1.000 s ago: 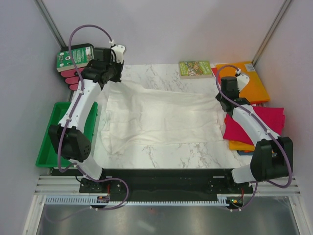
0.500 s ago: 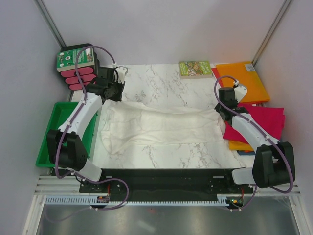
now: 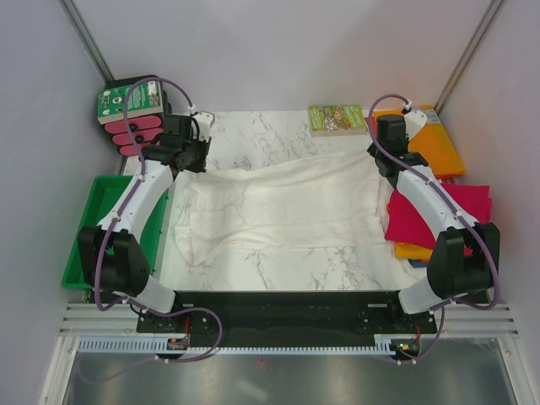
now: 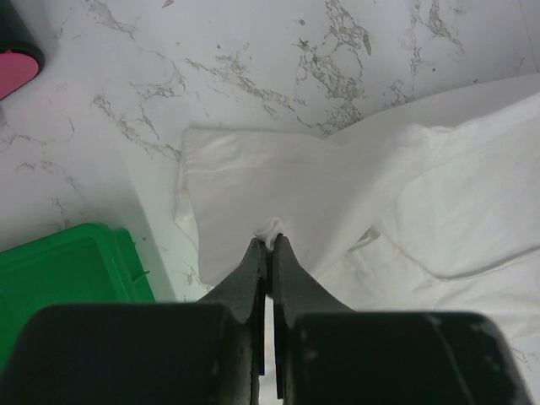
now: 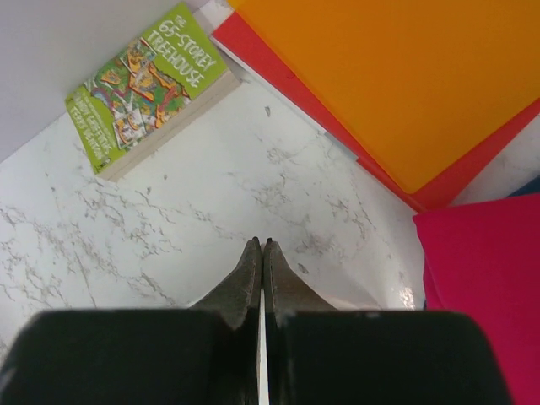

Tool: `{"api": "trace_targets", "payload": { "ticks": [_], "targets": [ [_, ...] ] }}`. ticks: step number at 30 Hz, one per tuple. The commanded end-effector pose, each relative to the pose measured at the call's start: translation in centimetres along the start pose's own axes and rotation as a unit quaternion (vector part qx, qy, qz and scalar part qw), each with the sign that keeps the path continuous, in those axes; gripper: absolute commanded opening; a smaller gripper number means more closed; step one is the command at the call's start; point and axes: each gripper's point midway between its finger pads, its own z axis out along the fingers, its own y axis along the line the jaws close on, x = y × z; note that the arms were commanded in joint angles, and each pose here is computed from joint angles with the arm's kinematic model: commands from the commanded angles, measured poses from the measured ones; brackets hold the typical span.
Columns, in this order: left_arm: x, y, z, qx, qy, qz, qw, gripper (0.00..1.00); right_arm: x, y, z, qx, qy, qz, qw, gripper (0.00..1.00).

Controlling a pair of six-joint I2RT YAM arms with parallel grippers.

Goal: Fold and stack the t-shirts
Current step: Fold the other side of the tshirt into a rectangle

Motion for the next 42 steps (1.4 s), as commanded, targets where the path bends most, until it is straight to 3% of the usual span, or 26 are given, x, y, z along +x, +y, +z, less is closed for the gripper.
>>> {"api": "trace_targets", "payload": {
  "ticks": [1,11,19,29,42],
  "targets": [
    [-1.3,0.2,-0.1,-0.004,-0.025,-0.020,0.999,0.02,2.9,-3.0,-0.8,0.028,0.016,-0.012,0.999,0.00],
    [1.9,-0.6,-1.1,0.007,-0.007,-0.024,1.000,0.02,9.7,-7.9,-1.5,0.059,0.057,-0.009,0.997,0.00],
    [3.5,-1.2,-2.5,0.015,-0.006,-0.020,1.000,0.02,6.9,-5.3,-1.4,0.038,0.039,-0.011,0.998,0.00],
    [8.7,-3.3,-2.5,0.065,0.056,-0.012,0.996,0.02,13.9,-9.6,-3.7,0.061,0.098,-0.024,0.993,0.00],
    [11.9,-4.8,-2.2,0.115,0.125,0.002,0.985,0.02,15.2,-10.7,-3.4,0.085,0.115,-0.036,0.989,0.00]
  ]
}}
